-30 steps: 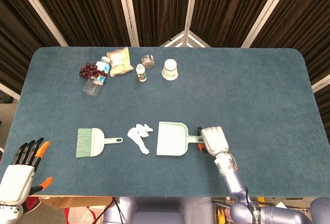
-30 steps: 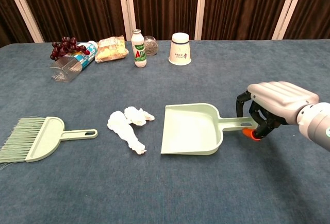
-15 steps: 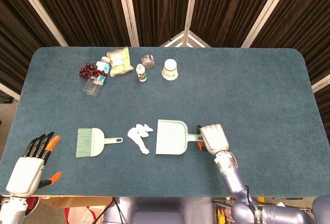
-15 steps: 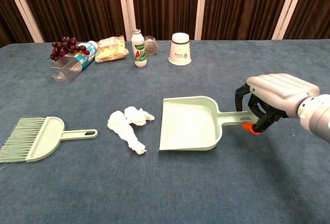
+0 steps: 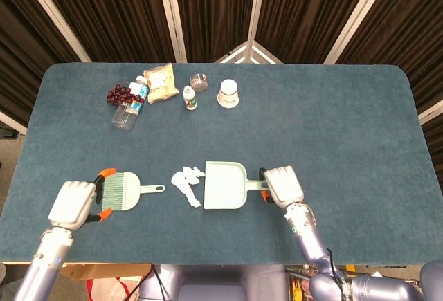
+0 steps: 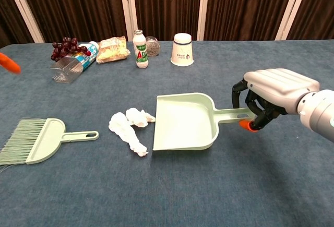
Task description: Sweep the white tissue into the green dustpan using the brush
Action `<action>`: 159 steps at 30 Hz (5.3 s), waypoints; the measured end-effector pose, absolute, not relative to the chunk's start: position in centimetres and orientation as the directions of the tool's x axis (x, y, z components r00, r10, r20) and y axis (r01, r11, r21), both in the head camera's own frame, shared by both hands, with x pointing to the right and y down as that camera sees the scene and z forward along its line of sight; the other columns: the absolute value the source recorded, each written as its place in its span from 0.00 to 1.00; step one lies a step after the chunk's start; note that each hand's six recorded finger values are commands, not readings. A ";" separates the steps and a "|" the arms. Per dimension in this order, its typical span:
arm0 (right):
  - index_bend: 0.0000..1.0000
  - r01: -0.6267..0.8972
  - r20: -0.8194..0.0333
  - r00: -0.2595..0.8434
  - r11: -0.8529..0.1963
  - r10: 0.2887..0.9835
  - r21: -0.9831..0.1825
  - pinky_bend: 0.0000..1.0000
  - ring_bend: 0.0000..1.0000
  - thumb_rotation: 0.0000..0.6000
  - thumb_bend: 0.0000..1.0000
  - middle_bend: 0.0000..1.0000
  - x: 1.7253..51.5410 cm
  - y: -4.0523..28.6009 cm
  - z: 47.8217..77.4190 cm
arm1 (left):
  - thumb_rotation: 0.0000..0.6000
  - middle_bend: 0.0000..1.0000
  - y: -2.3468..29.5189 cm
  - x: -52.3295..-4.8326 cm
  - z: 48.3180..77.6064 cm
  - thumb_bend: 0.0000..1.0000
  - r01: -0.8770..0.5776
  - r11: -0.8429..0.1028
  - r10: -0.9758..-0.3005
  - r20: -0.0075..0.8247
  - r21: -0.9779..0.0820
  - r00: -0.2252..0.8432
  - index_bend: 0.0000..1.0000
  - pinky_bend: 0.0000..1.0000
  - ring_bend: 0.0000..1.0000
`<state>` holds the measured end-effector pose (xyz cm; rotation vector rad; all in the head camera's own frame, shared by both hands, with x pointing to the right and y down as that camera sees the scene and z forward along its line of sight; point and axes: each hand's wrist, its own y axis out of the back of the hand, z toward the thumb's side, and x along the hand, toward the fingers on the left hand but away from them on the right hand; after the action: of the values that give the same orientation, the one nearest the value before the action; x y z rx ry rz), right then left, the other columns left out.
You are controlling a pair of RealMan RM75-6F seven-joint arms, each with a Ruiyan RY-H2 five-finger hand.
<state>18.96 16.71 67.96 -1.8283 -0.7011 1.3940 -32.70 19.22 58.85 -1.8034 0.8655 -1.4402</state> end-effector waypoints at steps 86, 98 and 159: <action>0.54 -0.208 -0.532 0.302 -0.490 0.791 -0.847 0.84 0.78 1.00 0.38 0.81 18.8 16.5 68.7 | 1.00 0.94 17.4 -23.9 71.0 0.60 -0.012 -0.694 -0.719 0.693 -0.720 0.055 0.67 1.00 0.94; 0.54 -0.206 -0.516 0.312 -0.473 0.798 -0.856 0.84 0.78 1.00 0.38 0.81 18.4 16.2 68.0 | 1.00 0.99 16.1 -21.0 67.6 0.65 -0.186 -0.610 -0.792 0.590 -0.770 0.154 0.74 1.00 0.98; 0.54 -0.235 -0.515 0.289 -0.462 0.807 -0.855 0.84 0.78 1.00 0.38 0.81 18.9 15.5 67.0 | 1.00 1.00 15.5 -6.2 61.1 0.66 -0.743 -0.431 -0.899 0.317 -0.511 0.304 0.77 1.00 1.00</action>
<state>18.85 15.52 67.02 -1.5947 -0.5390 1.3586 -6.18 15.55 61.05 -2.3054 1.4939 -0.8309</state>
